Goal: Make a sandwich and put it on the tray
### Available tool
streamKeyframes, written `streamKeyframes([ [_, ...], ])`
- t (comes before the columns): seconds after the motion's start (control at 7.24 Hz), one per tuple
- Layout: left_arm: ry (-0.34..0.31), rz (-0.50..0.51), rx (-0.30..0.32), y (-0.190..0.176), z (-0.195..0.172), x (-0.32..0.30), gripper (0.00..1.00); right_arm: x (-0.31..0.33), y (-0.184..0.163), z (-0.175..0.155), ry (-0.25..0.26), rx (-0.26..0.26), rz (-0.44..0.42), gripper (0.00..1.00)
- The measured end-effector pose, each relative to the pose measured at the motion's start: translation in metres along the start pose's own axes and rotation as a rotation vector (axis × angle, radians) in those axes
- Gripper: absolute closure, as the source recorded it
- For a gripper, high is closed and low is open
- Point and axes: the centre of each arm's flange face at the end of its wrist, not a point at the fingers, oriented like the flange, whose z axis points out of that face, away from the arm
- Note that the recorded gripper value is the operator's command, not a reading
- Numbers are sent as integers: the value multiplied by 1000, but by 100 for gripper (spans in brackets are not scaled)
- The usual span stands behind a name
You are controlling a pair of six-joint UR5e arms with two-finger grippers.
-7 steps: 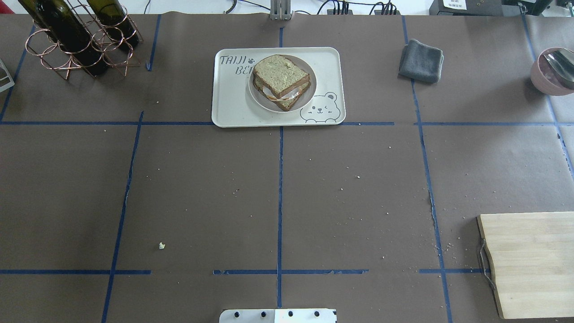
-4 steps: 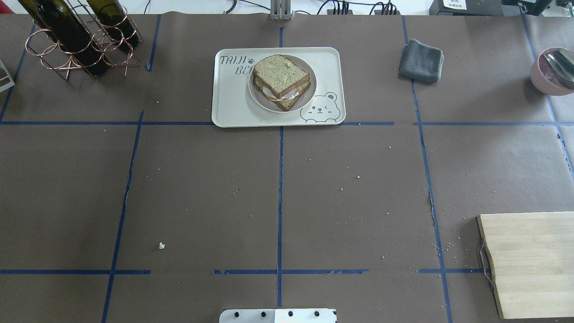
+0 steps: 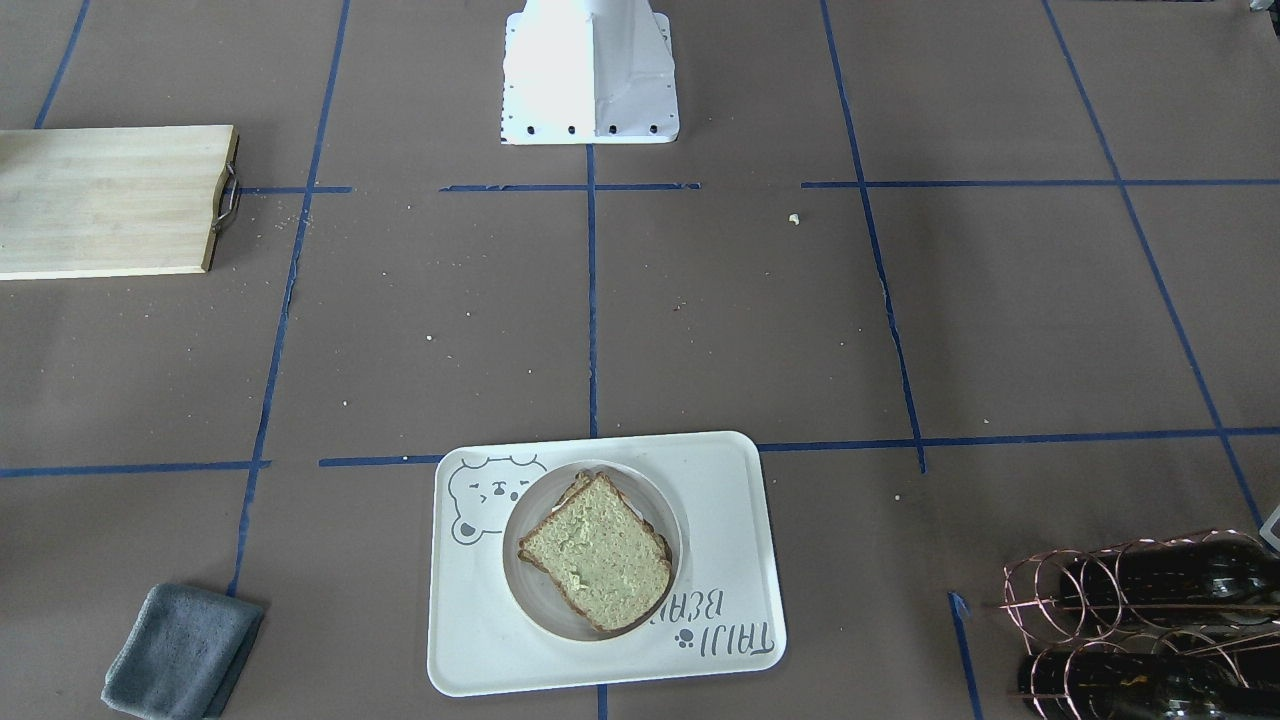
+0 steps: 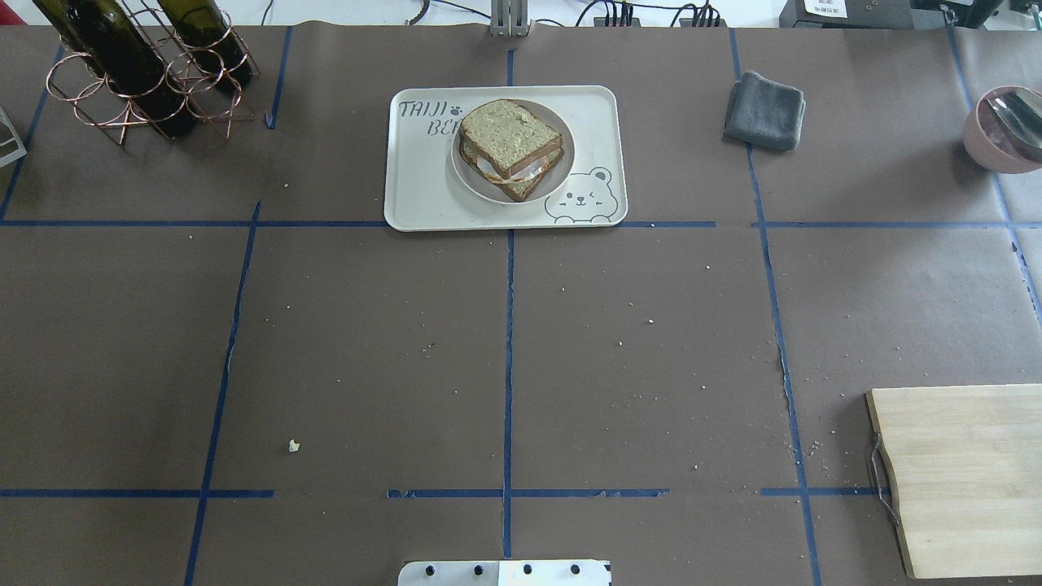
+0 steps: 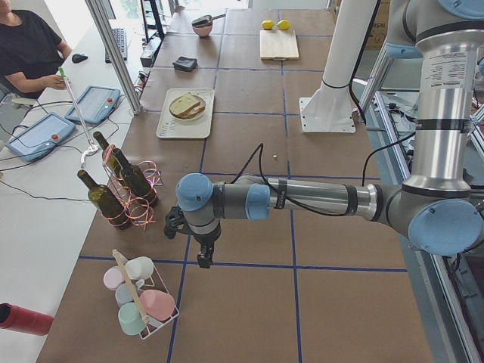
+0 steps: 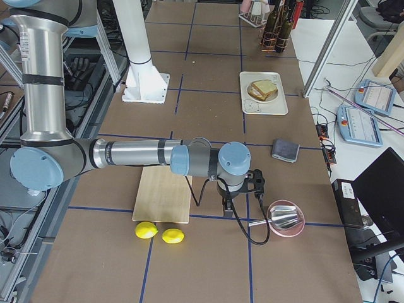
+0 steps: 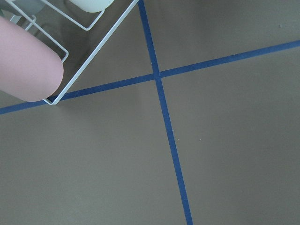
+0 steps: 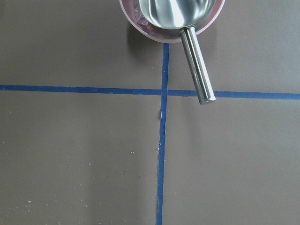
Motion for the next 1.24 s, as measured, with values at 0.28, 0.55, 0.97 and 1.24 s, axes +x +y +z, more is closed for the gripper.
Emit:
streamKeyframes([
  [0.28, 0, -13, 0, 0, 0, 0, 0, 0, 0, 0, 0, 0, 0, 0],
  [0.55, -1, -14, 1, 0, 0, 0, 0, 0, 0, 0, 0, -1, 1, 0],
  [0.97, -1, -11, 4, -1, -1, 1, 0, 1, 0, 0, 1, -1, 2, 0],
  [1.24, -2, -9, 7, -3, -3, 2, 0, 0, -1, 0, 1, -1, 2, 0],
])
